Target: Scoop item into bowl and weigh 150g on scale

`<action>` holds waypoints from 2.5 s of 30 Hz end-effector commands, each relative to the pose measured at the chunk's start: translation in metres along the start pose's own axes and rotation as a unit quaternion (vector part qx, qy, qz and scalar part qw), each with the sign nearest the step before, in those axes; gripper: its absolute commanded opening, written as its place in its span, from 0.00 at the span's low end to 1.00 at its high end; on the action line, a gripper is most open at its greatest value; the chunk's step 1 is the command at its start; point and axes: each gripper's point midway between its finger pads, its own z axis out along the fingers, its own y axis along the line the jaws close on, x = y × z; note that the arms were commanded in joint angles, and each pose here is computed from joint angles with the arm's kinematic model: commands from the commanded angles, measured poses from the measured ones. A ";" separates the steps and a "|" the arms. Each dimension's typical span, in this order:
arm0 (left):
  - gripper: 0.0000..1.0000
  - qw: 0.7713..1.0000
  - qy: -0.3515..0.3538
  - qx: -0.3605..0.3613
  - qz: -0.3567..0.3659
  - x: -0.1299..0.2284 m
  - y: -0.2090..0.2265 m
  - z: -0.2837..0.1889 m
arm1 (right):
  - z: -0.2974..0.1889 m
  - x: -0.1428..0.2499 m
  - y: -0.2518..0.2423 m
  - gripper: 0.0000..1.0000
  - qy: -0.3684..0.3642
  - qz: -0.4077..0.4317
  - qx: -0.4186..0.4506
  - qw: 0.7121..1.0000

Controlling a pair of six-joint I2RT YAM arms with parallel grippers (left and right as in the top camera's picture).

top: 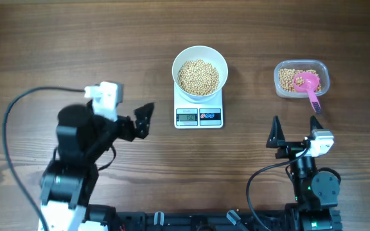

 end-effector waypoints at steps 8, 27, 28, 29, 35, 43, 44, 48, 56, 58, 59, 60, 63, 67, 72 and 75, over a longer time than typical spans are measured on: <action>1.00 0.989 -0.120 -0.083 0.017 0.033 0.041 -0.050 | -0.001 -0.003 -0.002 1.00 -0.007 -0.009 0.006 1.000; 1.00 0.951 -0.266 -0.142 0.061 0.033 0.064 -0.063 | -0.001 -0.003 -0.002 1.00 -0.007 -0.009 0.006 1.000; 1.00 0.951 -0.269 -0.140 0.058 0.034 0.065 -0.061 | -0.001 -0.003 -0.002 1.00 -0.007 -0.009 0.006 1.000; 1.00 0.951 -0.274 -0.138 0.051 0.036 0.067 -0.058 | -0.001 -0.003 -0.002 1.00 -0.007 -0.009 0.006 1.000; 1.00 0.947 -0.290 -0.131 0.046 0.045 0.071 -0.046 | -0.001 -0.003 -0.002 1.00 -0.007 -0.009 0.006 1.000; 1.00 0.952 -0.241 -0.188 0.016 0.070 0.094 -0.038 | -0.001 -0.003 -0.002 1.00 -0.007 -0.009 0.006 1.000; 1.00 0.954 -0.230 -0.190 0.013 0.075 0.096 -0.036 | -0.001 -0.003 -0.002 1.00 -0.007 -0.009 0.006 1.000; 1.00 0.947 -0.237 -0.218 0.007 0.073 0.105 -0.041 | -0.001 -0.003 -0.002 1.00 -0.007 -0.009 0.006 1.000; 1.00 0.945 -0.233 -0.226 0.030 0.073 0.105 -0.042 | -0.001 -0.003 -0.002 1.00 -0.007 -0.009 0.006 1.000; 1.00 0.951 -0.220 -0.206 0.064 0.075 0.097 -0.037 | -0.001 -0.003 -0.002 1.00 -0.007 -0.009 0.006 1.000; 1.00 0.951 -0.220 -0.206 0.064 0.075 0.097 -0.037 | -0.001 -0.003 -0.002 1.00 -0.007 -0.009 0.006 1.000; 1.00 0.951 -0.220 -0.207 0.064 0.075 0.097 -0.037 | -0.001 -0.003 -0.002 1.00 -0.007 -0.009 0.006 1.000; 1.00 0.951 -0.220 -0.207 0.064 0.075 0.097 -0.037 | -0.001 -0.003 -0.002 1.00 -0.007 -0.009 0.006 1.000; 1.00 0.951 -0.220 -0.207 0.064 0.075 0.097 -0.037 | -0.001 -0.003 -0.002 1.00 -0.007 -0.009 0.006 1.000; 1.00 0.951 -0.222 -0.206 0.063 0.074 0.097 -0.037 | -0.001 -0.003 -0.002 1.00 -0.007 -0.009 0.006 1.000; 1.00 0.951 -0.222 -0.206 0.063 0.074 0.097 -0.037 | -0.001 -0.003 -0.002 1.00 -0.007 -0.009 0.006 1.000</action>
